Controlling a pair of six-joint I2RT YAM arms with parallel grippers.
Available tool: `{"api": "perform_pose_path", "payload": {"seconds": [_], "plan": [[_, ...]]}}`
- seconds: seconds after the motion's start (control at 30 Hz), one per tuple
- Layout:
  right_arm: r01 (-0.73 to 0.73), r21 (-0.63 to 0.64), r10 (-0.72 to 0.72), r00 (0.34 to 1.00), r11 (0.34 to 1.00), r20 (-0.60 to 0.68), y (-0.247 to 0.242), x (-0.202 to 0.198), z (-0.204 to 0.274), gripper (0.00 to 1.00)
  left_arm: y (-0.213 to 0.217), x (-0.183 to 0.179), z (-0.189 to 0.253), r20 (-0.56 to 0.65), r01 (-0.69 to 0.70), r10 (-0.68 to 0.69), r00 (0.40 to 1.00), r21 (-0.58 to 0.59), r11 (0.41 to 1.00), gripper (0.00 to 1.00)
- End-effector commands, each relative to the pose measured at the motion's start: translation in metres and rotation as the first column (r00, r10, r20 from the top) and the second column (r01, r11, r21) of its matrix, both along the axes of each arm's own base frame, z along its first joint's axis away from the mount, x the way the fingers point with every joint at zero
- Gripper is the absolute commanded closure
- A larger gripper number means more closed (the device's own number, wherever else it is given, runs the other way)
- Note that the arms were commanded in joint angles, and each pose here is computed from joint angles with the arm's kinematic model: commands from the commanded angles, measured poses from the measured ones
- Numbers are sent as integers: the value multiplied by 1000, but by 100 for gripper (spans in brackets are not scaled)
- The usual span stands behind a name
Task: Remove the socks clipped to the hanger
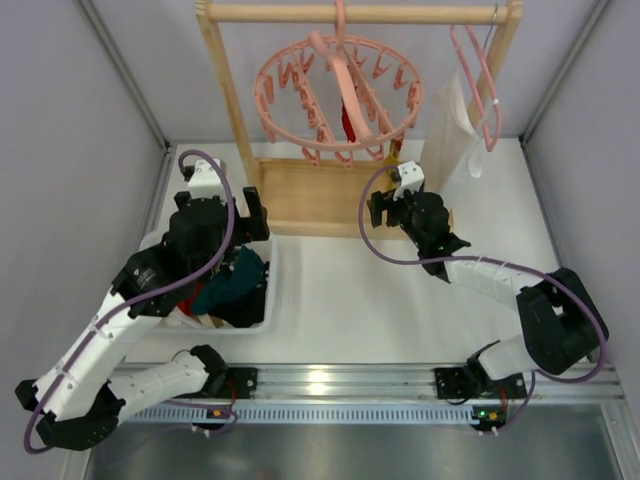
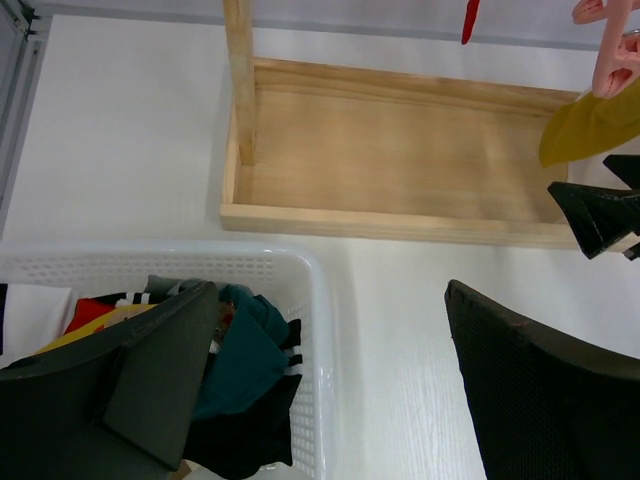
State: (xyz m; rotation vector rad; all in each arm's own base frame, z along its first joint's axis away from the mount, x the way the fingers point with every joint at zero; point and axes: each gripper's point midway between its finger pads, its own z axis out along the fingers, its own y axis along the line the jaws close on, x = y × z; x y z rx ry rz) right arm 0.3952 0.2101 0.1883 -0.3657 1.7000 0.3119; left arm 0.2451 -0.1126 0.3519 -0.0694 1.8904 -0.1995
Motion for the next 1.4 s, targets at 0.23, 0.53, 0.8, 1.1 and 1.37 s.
{"api": "perform_pose_path", "payload": {"seconds": [0.23,0.53,0.8,1.1,1.37], "plan": [[58,15,-59,985,998,164,-6,27,29,25,-10,10,0,6,21,-21,1000,23,1000,2],[59,38,-66,973,998,222,-8,31,21,83,-9,7,5,18,26,-26,999,8,1000,2],[24,88,-47,960,996,276,-7,15,42,100,-14,-1,38,70,73,-67,995,-82,994,2],[-55,97,28,966,994,259,31,-39,53,100,-52,-7,109,159,255,-223,962,-227,940,2],[-84,35,74,971,996,229,91,-77,54,100,-61,10,169,254,256,-195,948,-237,937,2]]}}
